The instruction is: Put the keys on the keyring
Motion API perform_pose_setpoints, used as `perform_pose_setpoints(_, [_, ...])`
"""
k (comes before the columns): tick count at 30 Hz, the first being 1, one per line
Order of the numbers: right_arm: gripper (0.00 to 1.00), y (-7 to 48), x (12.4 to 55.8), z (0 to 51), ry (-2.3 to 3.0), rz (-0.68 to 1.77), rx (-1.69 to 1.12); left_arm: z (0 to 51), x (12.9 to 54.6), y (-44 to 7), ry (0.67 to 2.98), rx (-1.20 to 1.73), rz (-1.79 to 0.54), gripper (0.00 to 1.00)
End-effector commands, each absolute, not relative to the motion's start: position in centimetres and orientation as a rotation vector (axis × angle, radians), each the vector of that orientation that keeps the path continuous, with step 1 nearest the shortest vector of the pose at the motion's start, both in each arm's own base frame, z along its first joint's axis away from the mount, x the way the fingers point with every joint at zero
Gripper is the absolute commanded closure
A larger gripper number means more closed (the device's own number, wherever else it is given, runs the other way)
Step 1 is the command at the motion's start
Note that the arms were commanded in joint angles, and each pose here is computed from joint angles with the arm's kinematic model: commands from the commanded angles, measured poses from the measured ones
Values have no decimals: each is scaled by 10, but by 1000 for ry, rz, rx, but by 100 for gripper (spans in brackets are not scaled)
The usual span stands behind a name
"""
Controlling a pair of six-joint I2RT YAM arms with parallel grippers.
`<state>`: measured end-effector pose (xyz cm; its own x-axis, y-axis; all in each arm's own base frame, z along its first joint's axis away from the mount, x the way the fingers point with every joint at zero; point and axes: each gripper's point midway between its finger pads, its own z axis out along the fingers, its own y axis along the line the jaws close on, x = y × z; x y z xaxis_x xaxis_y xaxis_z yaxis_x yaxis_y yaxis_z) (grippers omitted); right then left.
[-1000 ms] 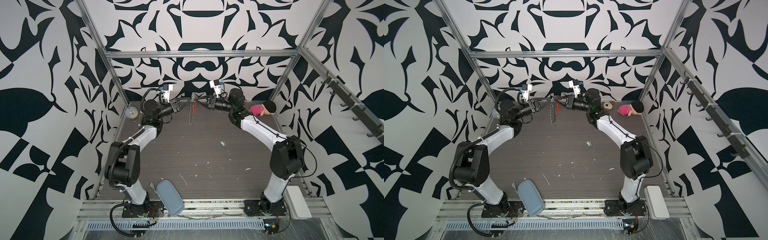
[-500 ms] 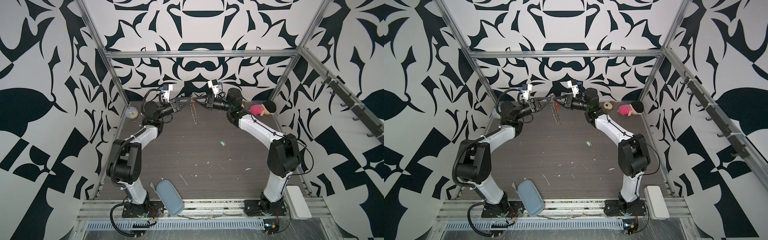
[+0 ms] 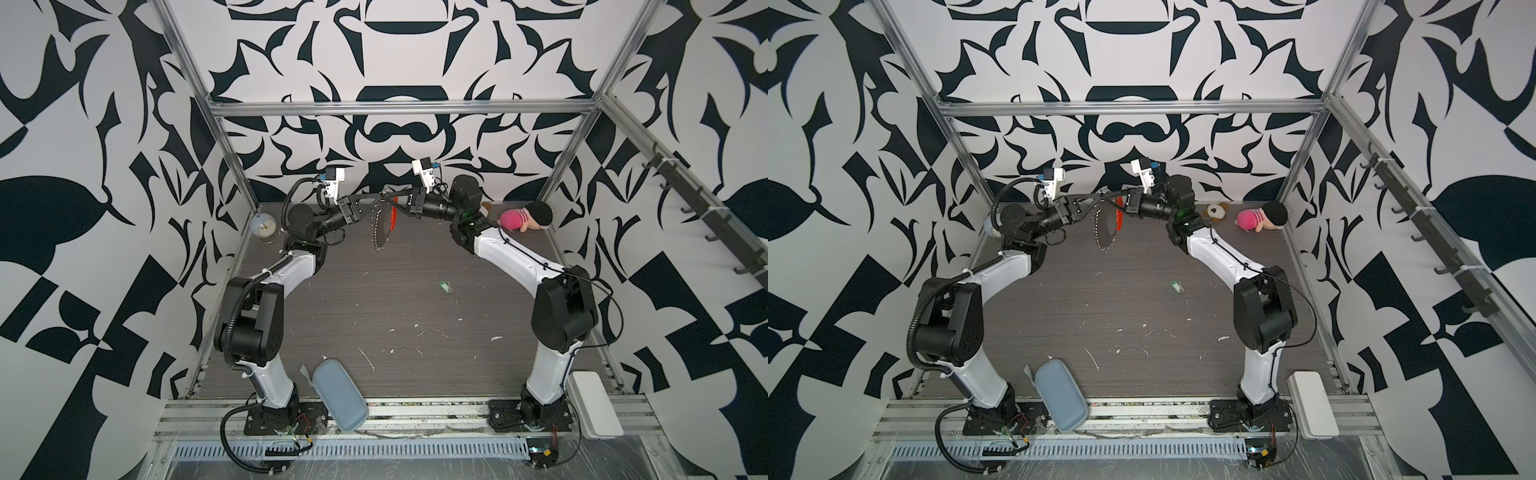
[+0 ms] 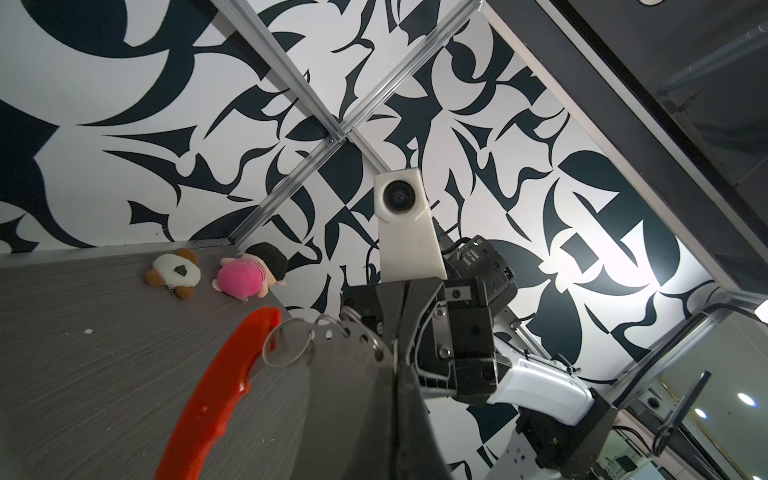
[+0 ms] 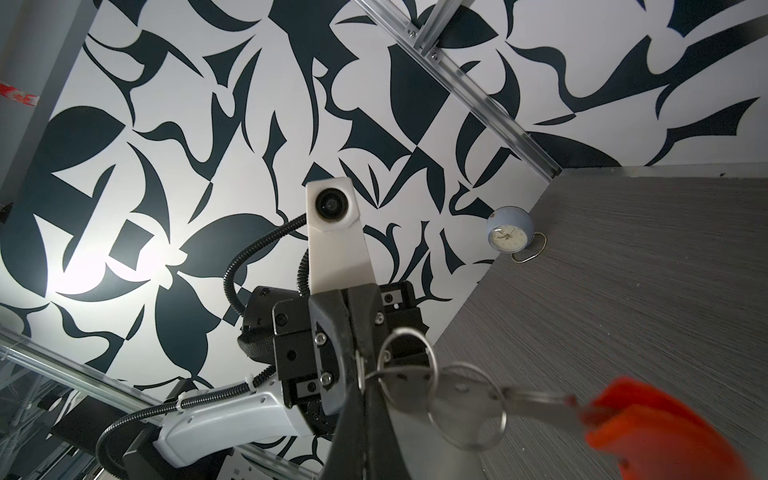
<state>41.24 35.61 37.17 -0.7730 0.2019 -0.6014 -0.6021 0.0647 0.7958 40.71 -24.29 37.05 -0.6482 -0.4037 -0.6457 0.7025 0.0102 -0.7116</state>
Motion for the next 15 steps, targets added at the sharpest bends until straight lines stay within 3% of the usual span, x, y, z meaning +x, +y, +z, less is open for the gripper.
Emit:
perform_pose_setpoints(1, [100,360,395,411,1627,1783,-508,380,402,-244,1434,380,-1745,100])
perform_pose_setpoints(15, [100,352,389,410,1646,1707,-557,374,410,-245,1477,311,-1749,100])
